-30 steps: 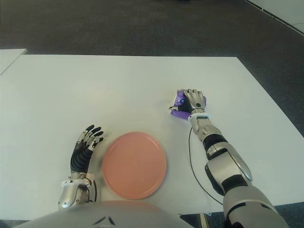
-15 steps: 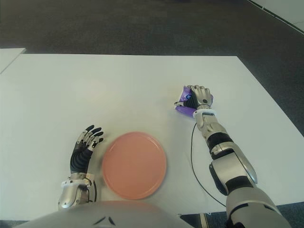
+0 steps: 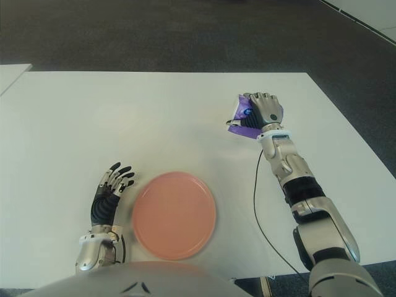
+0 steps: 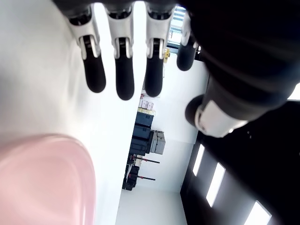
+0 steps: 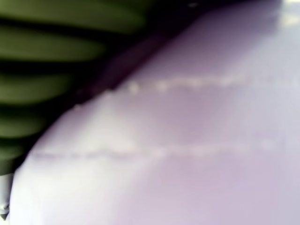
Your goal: Put the tissue paper into the plate.
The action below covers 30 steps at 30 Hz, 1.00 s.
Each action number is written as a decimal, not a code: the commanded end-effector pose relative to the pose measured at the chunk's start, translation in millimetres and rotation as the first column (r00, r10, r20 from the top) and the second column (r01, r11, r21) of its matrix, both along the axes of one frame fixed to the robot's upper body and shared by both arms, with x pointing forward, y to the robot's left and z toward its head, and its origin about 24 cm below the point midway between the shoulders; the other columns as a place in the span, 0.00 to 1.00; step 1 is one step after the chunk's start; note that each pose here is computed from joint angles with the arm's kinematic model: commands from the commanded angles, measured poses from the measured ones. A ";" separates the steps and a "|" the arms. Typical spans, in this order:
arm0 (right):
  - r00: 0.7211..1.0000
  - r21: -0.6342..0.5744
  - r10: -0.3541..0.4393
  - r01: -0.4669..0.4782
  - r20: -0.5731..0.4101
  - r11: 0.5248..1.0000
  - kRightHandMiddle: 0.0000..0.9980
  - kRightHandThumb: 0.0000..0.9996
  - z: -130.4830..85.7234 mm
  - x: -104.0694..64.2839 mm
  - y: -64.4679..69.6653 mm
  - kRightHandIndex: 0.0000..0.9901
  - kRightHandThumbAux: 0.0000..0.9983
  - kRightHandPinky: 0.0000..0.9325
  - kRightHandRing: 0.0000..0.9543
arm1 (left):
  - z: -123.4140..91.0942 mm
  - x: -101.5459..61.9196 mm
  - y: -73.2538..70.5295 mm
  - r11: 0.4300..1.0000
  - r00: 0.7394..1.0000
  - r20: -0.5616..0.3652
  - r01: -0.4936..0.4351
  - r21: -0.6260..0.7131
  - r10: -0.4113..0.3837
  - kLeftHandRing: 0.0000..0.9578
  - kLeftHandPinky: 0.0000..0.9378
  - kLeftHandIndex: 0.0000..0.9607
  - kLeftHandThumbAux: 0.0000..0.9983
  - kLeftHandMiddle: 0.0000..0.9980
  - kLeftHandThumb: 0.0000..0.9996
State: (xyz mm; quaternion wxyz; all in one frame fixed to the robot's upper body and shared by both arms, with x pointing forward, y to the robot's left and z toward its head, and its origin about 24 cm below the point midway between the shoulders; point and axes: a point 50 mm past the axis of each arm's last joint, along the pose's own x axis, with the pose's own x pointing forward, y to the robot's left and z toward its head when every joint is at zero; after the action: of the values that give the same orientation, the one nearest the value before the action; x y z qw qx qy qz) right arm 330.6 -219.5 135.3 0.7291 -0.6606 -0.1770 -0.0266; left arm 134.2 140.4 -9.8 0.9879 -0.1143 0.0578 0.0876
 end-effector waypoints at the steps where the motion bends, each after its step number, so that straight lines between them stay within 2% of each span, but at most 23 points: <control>1: 0.999 -0.027 0.037 -0.038 -0.019 0.999 0.87 0.71 12.3 -9.7 8.9 0.44 0.72 0.88 0.85 | -9.3 -4.0 -0.7 1.000 0.998 -0.058 -0.024 -0.018 0.023 0.31 0.32 0.16 0.69 0.26 0.35; 4: 0.998 -0.028 0.060 -0.061 -0.031 0.998 0.89 0.71 17.6 -9.8 13.9 0.44 0.72 0.90 0.87 | -9.0 -3.7 -1.6 1.000 0.998 -0.053 -0.024 -0.016 0.023 0.30 0.31 0.17 0.68 0.27 0.35; 8: 0.996 -0.032 0.082 -0.083 -0.041 0.996 0.85 0.71 25.7 -8.9 18.5 0.44 0.72 0.84 0.85 | -7.6 -2.9 -1.9 1.000 0.999 -0.042 -0.016 -0.005 0.016 0.30 0.29 0.18 0.68 0.27 0.35; 14: 0.994 -0.047 0.090 -0.093 -0.058 0.995 0.82 0.71 29.9 -11.0 20.4 0.44 0.71 0.83 0.82 | -7.5 -2.6 -0.9 1.000 0.999 -0.048 -0.026 -0.010 0.026 0.27 0.26 0.20 0.68 0.25 0.34; 20: 0.993 -0.041 0.106 -0.108 -0.056 0.993 0.84 0.71 30.9 -15.5 25.9 0.44 0.72 0.87 0.84 | -8.1 -2.6 0.3 0.999 0.998 -0.059 -0.034 -0.010 0.033 0.28 0.30 0.20 0.69 0.26 0.35; 27: 0.989 -0.017 0.130 -0.132 -0.064 0.991 0.82 0.71 30.6 -21.4 32.7 0.44 0.72 0.83 0.83 | -8.4 -2.9 0.1 0.999 0.998 -0.060 -0.037 -0.006 0.036 0.30 0.31 0.19 0.68 0.27 0.36; 30: 0.985 -0.018 0.159 -0.160 -0.060 0.987 0.84 0.71 30.6 -26.1 41.3 0.44 0.72 0.86 0.84 | -8.1 -2.8 0.1 1.000 0.998 -0.058 -0.030 0.003 0.030 0.30 0.31 0.19 0.68 0.27 0.36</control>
State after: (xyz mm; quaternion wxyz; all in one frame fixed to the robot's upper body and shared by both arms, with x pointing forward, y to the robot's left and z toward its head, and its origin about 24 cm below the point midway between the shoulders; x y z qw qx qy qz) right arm 309.6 -185.6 169.1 0.7257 -0.6551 -0.2058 0.0421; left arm 134.2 144.0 -10.8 0.9881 -0.1058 0.0594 0.0944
